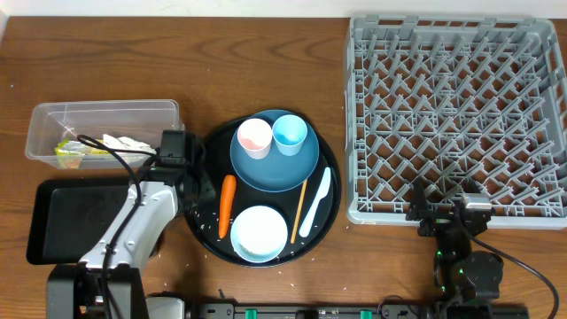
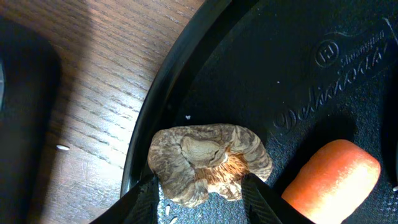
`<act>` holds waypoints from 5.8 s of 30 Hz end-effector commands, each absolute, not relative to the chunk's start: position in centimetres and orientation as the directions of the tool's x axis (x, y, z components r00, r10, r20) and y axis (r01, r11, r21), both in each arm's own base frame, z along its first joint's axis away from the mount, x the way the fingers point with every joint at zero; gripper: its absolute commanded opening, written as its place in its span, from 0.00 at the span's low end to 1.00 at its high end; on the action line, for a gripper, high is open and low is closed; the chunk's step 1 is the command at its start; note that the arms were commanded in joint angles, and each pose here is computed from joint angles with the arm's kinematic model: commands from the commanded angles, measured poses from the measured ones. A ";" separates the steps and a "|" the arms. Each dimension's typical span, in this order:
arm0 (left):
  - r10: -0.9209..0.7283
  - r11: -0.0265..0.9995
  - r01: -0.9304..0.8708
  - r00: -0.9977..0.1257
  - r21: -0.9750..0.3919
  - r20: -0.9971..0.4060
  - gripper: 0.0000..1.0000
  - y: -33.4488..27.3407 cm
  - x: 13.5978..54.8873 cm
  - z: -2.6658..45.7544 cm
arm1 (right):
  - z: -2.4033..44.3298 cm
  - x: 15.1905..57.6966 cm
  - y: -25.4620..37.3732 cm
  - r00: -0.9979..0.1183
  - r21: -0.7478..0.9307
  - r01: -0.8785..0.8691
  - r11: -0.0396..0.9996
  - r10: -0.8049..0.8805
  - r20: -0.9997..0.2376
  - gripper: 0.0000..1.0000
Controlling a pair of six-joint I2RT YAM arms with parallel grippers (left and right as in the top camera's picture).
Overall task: Sort waste into correct bins and load items into the dishwasher rack
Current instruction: 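Lower the left gripper onto the brown mushroom and grasp it, then carry the mushroom with the left gripper onto the black tray, then reach the left gripper to the orange carrot and grasp it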
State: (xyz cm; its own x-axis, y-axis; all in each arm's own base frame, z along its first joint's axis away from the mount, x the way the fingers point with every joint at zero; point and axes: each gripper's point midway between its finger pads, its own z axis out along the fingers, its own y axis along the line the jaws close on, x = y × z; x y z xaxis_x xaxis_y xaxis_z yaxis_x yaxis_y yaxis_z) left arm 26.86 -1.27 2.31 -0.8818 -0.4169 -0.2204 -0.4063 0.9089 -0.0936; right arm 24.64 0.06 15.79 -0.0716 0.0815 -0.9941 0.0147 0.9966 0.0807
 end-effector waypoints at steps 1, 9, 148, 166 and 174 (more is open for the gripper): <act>-0.423 0.906 -0.418 -0.879 -0.070 -0.222 0.44 -0.9 26.6 2.0 | 15.7 24.6 -0.2 -0.069 0.085 0.026 0.996 0.087 -0.994 0.99; -0.422 0.906 -0.418 -0.878 -0.068 -0.224 0.42 -0.8 26.6 2.0 | 15.7 24.6 -0.2 -0.069 0.085 0.026 0.996 0.087 -0.994 0.99; -0.130 0.991 -0.121 -0.964 -0.051 -0.234 0.53 -6.5 24.5 6.1 | 15.7 24.6 -0.2 -0.069 0.085 0.026 0.996 0.087 -0.994 0.99; -0.107 0.994 -0.107 -0.989 -0.004 -0.104 0.53 -6.9 24.9 0.8 | 15.7 24.6 -0.2 -0.069 0.085 0.026 0.996 0.087 -0.994 0.99; -0.083 0.997 -0.081 -0.986 -0.018 -0.146 0.52 -7.2 26.0 0.7 | 15.7 24.6 -0.2 -0.069 0.085 0.026 0.996 0.087 -0.994 0.99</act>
